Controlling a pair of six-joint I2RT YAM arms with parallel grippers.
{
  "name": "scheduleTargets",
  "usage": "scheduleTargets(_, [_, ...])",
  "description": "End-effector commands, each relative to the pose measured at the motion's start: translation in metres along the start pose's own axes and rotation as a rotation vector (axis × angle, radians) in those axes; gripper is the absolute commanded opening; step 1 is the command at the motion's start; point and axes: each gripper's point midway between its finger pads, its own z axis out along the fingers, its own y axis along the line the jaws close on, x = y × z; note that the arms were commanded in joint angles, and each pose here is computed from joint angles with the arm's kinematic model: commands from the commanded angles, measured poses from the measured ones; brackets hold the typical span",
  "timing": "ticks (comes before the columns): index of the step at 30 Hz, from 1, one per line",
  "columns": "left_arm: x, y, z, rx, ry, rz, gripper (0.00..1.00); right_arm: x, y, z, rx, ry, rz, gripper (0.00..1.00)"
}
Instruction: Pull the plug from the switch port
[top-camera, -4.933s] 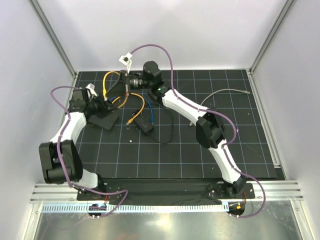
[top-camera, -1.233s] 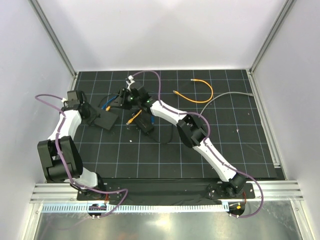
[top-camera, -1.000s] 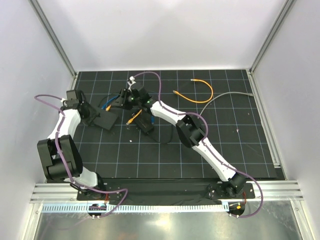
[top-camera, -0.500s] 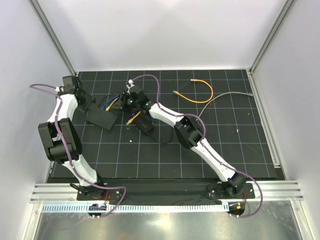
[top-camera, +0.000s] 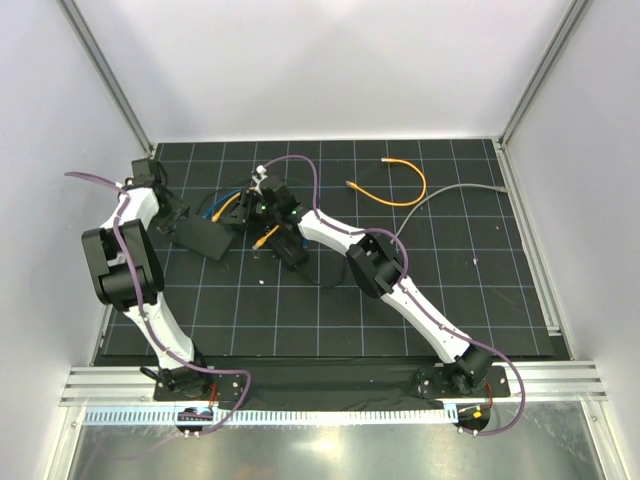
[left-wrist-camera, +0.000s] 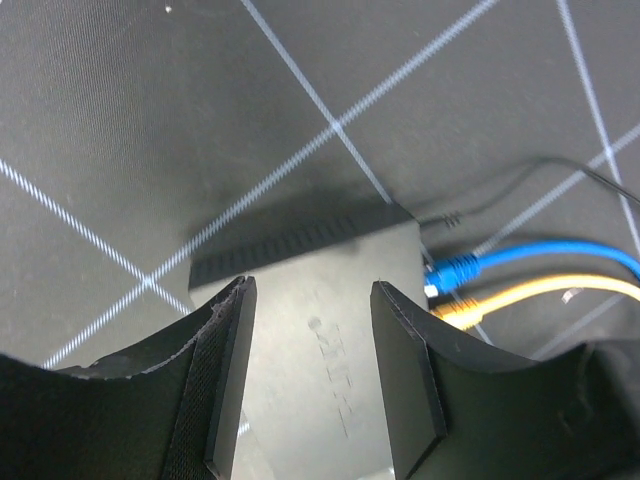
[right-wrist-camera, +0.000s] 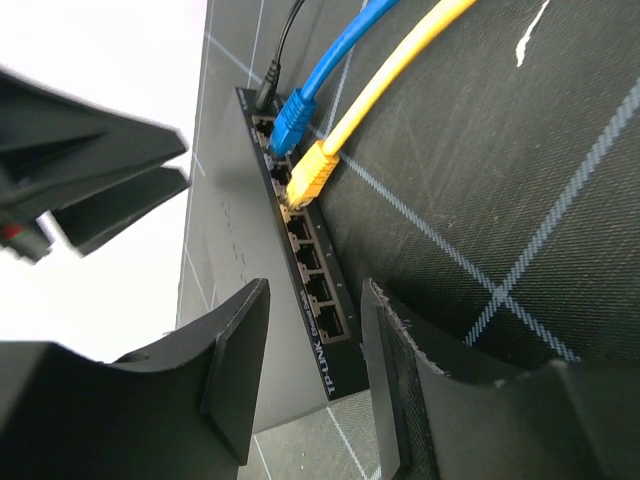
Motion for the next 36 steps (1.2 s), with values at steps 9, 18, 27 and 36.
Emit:
scheduleTargets(9, [-0.019, -0.004, 0.024, 0.070, 0.008, -0.037, 0.53, 0.008, 0.034, -0.009, -0.100, 0.043, -0.048, 0.47])
scheduleTargets(18, [0.002, 0.001, 0.027, 0.077, 0.074, -0.052, 0.52, 0.012, 0.044, -0.012, -0.140, 0.069, -0.062, 0.44])
scheduleTargets(27, [0.021, 0.016, 0.014, 0.037, 0.113, -0.047, 0.50, 0.023, 0.061, -0.022, -0.164, 0.069, -0.085, 0.43])
scheduleTargets(36, [0.008, 0.016, -0.003, -0.011, 0.037, -0.006, 0.52, -0.004, 0.048, -0.025, -0.106, -0.019, 0.033, 0.47])
